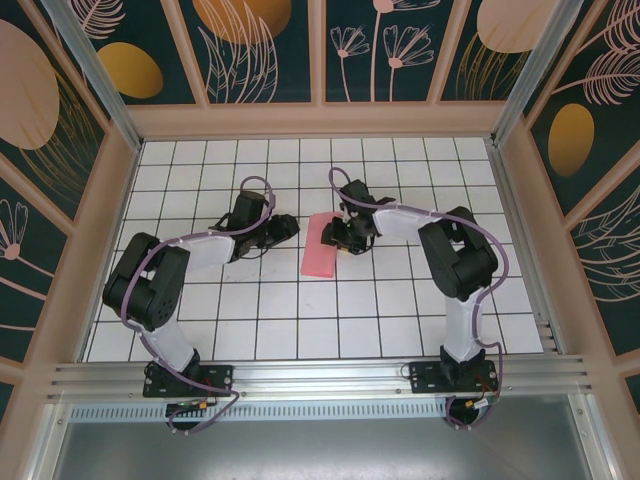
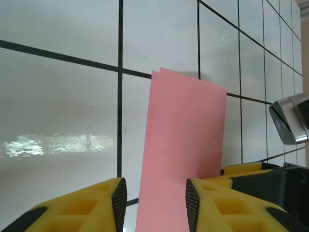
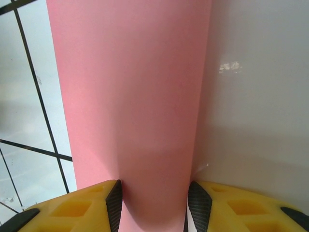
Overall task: Fold a paper plane with a square sheet of paper (pick it up from the middle)
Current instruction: Hold the square sheet of paper at the center of the table.
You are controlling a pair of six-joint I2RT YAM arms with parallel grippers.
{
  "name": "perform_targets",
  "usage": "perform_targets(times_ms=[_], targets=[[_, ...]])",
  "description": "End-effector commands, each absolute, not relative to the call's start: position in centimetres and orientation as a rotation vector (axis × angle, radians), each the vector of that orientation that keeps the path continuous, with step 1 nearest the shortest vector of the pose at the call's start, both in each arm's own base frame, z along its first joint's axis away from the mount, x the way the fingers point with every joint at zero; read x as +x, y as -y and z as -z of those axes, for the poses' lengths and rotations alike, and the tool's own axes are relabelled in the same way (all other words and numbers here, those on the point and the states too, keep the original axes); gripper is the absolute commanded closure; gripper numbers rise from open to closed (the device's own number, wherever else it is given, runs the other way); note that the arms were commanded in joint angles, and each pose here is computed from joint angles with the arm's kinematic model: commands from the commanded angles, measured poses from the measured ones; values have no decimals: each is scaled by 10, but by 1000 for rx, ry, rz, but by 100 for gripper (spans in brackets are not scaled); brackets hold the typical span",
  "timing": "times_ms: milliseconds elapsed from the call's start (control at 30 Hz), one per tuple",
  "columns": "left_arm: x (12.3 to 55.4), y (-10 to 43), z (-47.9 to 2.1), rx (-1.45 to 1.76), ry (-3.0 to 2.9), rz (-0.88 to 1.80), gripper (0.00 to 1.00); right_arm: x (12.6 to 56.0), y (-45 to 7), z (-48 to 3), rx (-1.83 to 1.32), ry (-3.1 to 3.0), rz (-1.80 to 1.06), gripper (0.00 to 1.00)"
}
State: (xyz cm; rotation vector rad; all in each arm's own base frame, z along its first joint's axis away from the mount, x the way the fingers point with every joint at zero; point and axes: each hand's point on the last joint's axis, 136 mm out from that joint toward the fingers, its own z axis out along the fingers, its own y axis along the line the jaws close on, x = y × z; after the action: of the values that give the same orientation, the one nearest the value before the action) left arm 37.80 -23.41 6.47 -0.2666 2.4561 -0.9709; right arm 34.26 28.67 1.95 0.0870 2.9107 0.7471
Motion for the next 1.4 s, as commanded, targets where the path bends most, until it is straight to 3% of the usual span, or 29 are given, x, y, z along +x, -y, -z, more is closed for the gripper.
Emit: perform_targets(times_ms=[0,600,1367], targets=[[380,228,-65,-247,-2430,909,59,314,-255,43,61,-3088,-449,53],[372,242,-77,-155,-2333,1059,60,293,-246,70,37,-3198,-318,54],[358,267,-49,-89,-2432,1247,72,286,-241,85,34,-3246,-254,54]])
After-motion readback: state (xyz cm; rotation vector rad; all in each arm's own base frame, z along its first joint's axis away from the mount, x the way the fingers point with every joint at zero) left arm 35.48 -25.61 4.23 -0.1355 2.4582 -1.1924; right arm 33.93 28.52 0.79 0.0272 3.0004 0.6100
